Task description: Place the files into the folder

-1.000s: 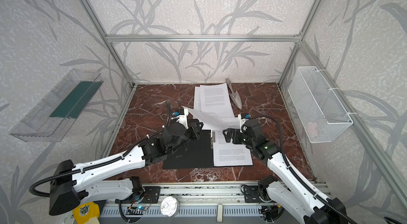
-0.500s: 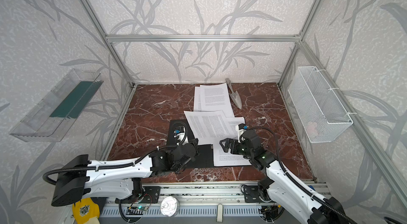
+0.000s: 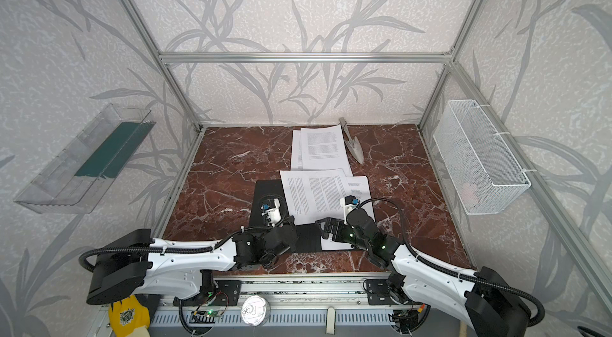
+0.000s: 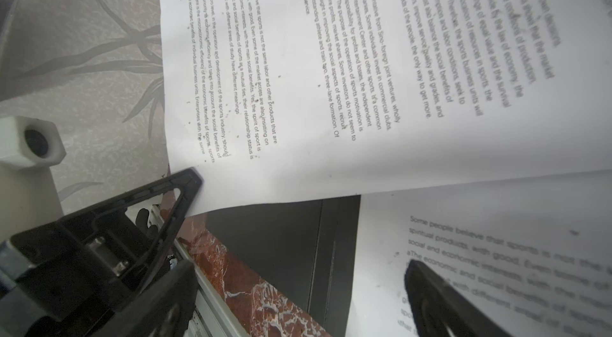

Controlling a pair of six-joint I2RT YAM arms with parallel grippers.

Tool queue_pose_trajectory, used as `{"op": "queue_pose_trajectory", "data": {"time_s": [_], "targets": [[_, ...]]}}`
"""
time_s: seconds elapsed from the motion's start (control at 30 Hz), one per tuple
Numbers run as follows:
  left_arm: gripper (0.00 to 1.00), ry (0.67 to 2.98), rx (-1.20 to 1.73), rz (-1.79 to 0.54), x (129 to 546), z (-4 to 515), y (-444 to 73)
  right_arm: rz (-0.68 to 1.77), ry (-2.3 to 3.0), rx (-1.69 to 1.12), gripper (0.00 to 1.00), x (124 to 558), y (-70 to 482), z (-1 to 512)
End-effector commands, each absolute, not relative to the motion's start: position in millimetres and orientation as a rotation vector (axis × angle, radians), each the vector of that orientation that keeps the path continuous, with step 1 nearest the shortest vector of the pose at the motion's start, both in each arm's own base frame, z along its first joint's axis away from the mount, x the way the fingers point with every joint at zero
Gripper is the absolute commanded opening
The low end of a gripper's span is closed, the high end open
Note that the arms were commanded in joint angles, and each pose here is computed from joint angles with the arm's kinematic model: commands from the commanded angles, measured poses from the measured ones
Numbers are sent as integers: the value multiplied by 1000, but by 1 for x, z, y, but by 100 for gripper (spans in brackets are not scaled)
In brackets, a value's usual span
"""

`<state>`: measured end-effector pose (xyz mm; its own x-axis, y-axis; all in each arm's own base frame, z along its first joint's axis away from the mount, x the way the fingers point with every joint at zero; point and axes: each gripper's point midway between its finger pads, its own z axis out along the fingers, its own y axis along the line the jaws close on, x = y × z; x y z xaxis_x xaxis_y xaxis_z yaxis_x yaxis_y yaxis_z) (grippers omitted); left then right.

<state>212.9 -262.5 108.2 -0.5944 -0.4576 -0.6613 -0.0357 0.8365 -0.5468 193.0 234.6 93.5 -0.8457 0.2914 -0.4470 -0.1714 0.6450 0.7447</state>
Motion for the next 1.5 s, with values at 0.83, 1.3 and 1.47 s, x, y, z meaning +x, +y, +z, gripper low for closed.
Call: {"op": "queue_pose_trajectory", "data": {"time_s": [0.83, 1.3, 1.47], "targets": [[0, 2062, -469, -830, 213, 120, -276, 1399, 1934, 602, 84, 240, 257, 94], [0, 2076, -479, -821, 209, 112, -271, 1344, 1885, 638, 73, 248, 246, 87], [0, 2083, -467, -818, 208, 112, -272, 1342, 1860, 638, 72, 252, 245, 92]]}}
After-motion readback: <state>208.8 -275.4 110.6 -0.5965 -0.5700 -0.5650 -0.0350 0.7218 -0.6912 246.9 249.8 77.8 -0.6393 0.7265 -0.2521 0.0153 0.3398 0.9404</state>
